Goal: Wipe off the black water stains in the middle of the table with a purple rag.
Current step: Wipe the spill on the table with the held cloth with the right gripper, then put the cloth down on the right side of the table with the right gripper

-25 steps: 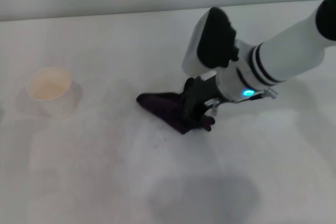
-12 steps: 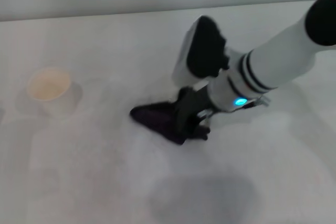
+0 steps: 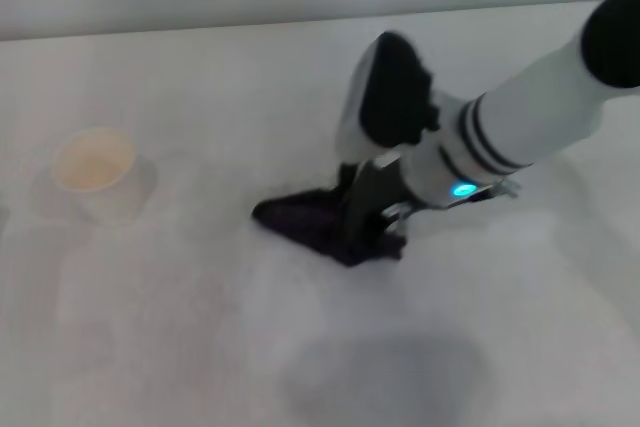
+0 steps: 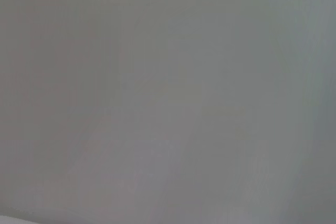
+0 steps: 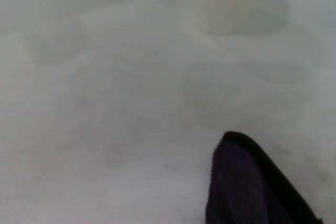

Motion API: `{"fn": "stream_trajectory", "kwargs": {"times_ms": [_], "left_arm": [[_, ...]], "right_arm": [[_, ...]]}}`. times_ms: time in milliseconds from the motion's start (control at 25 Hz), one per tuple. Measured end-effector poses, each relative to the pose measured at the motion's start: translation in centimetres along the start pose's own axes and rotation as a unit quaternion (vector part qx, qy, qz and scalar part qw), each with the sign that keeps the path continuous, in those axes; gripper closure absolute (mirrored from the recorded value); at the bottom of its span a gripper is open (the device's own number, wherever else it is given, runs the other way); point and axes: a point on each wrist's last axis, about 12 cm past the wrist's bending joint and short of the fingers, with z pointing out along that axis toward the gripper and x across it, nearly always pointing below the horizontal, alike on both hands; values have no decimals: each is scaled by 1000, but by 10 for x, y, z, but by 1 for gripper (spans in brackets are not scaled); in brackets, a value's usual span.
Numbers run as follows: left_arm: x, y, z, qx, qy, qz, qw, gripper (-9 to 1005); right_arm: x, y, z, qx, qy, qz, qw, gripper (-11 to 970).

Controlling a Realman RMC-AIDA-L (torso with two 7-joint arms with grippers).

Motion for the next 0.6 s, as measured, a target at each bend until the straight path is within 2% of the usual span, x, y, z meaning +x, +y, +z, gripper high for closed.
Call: {"fn": "stream_trajectory", "kwargs": {"times_ms": [280, 600], "left_arm": [[0, 0, 3, -5, 0, -1, 1000, 106], [-1, 1, 3, -7, 0, -2, 1000, 105]], "right_arm": [[30, -33, -27, 64, 3, 62, 996, 839], [43, -44, -48, 116, -21, 76, 990, 819]]}}
